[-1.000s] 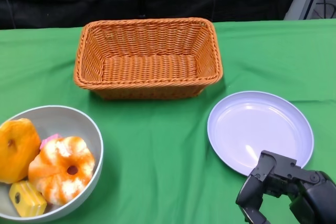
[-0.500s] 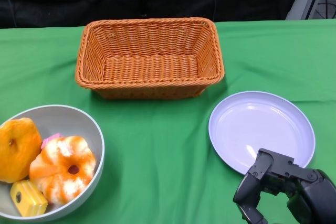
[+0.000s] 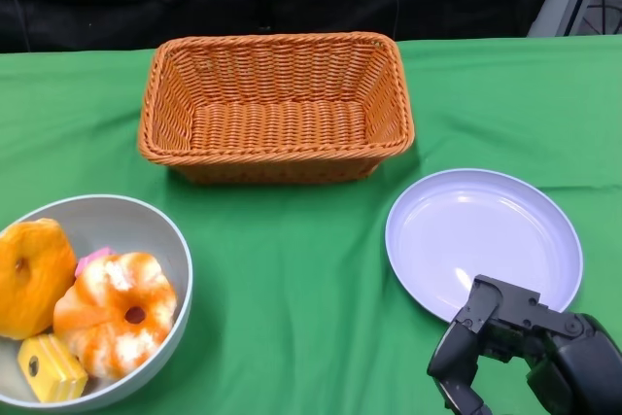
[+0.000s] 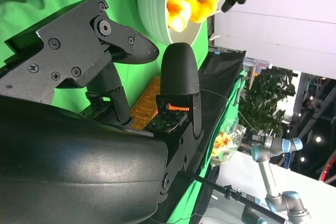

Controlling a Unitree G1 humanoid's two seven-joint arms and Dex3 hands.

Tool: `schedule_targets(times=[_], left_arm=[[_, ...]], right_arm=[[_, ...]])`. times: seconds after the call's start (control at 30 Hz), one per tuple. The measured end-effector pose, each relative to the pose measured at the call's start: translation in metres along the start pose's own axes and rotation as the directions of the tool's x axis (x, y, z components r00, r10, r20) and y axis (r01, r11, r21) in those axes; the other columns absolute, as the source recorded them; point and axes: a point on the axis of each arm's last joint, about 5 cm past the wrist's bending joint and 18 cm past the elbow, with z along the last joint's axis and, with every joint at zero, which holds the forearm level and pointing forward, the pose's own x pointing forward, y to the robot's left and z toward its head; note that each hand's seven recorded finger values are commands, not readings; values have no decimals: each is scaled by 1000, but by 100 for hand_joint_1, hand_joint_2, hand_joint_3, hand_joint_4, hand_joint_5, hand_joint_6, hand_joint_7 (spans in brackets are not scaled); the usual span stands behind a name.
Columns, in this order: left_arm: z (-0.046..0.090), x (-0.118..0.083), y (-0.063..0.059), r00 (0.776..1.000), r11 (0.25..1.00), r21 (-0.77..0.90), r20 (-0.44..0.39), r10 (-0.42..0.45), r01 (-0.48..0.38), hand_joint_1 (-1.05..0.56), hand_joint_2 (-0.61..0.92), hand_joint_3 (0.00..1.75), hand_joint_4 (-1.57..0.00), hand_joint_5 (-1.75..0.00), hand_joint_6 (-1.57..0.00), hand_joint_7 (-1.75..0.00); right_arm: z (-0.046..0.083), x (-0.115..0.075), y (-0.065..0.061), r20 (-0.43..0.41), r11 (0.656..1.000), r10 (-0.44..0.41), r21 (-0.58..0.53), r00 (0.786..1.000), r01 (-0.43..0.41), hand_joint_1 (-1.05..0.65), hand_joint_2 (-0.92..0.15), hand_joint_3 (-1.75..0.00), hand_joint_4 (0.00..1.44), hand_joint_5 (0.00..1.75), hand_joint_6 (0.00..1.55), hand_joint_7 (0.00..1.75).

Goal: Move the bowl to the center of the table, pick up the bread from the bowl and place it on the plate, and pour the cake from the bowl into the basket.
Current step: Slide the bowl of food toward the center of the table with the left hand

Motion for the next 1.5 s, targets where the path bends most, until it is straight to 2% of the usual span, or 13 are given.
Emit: schedule_targets(times=[0.1, 0.2, 0.33, 0.47, 0.97, 1.3, 1.5], left_arm=[[1, 0, 1, 998, 991, -119, -14, -62, 59, -78, 92, 44, 0, 0, 0, 0], [2, -1, 1, 996, 984, -160, -24, -83, 78, -76, 92, 45, 0, 0, 0, 0], [5, -2, -3, 987, 961, -236, -41, -158, 144, -73, 92, 46, 0, 0, 0, 0], [8, -5, -6, 983, 958, -239, -50, -177, 160, -70, 92, 47, 0, 0, 0, 0], [3, -21, -18, 959, 945, -216, -84, -269, 246, -71, 92, 52, 0, 0, 0, 0], [-2, -26, -29, 943, 940, -181, -111, -313, 291, -71, 92, 51, 0, 0, 0, 0], [-5, -28, -35, 932, 927, -182, -98, -350, 329, -71, 92, 47, 0, 0, 0, 0]], right_arm=[[-1, 1, 1, 0, 1000, 5, 4, 1000, -5, -16, -54, -94, 77, 163, 68, 139], [-1, 1, 1, -1, 1000, 6, 5, 1000, -6, -15, -54, -94, 77, 163, 68, 139], [-1, 3, 2, 3, 1000, 13, 3, 1000, -13, -16, -53, -95, 77, 162, 69, 139], [-2, 4, 3, 3, 1000, 13, -3, 1000, -13, -15, -53, -96, 78, 162, 68, 139], [-3, 4, 3, -1, 1000, 11, -2, 1000, -11, -15, -53, -96, 76, 164, 68, 139], [-5, 4, 3, -10, 1000, 11, -6, 1000, -11, -14, -53, -95, 76, 163, 68, 138], [-5, 4, 3, -9, 1000, 10, -6, 1000, -10, -15, -53, -95, 76, 164, 68, 138]])
